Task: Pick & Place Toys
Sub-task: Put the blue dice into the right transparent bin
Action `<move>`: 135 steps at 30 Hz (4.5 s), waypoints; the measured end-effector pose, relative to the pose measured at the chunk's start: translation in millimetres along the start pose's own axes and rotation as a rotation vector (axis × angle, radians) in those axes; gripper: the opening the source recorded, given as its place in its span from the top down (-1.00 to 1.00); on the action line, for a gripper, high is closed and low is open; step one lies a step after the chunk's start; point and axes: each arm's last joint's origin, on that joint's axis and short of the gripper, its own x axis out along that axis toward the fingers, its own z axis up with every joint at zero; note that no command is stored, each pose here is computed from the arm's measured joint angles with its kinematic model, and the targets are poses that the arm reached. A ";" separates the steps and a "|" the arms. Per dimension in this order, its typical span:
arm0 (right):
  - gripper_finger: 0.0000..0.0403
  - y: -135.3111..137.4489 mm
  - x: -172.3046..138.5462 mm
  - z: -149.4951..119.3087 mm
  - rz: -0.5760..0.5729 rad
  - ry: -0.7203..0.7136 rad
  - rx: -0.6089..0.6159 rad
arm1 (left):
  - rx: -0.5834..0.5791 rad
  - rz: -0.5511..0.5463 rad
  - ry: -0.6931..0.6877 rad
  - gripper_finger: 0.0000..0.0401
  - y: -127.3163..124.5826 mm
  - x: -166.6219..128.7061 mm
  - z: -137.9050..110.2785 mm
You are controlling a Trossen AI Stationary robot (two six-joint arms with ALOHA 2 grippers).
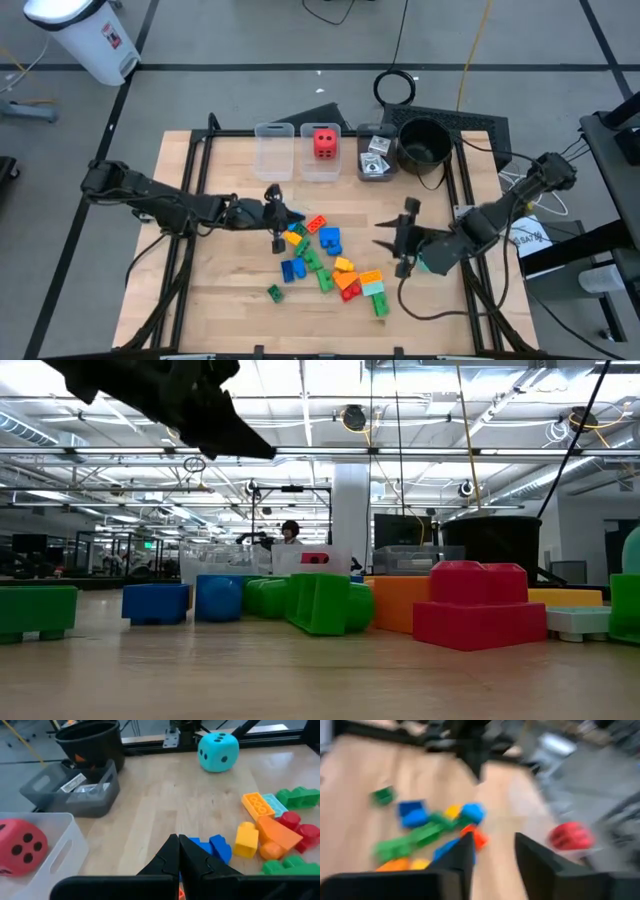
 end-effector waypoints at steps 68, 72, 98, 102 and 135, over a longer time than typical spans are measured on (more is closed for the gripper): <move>0.58 9.3 28.5 -67.1 -0.163 0.985 0.621 | -0.040 0.090 0.011 0.86 27.6 6.1 -1.9; 0.89 4.6 34.2 -43.4 -0.053 0.752 0.609 | -0.039 0.090 0.011 0.86 27.6 6.2 -1.9; 0.99 -122.7 185.4 -8.2 -0.141 0.075 0.164 | -0.083 0.085 -0.228 0.86 38.8 -70.0 38.9; 0.99 -139.0 216.5 -24.8 -0.207 0.089 0.115 | -0.080 0.112 -0.202 0.86 41.3 -70.3 36.5; 0.62 -157.1 240.1 -60.5 -0.251 0.285 -0.015 | -0.055 0.177 -0.105 0.86 51.5 -66.2 26.9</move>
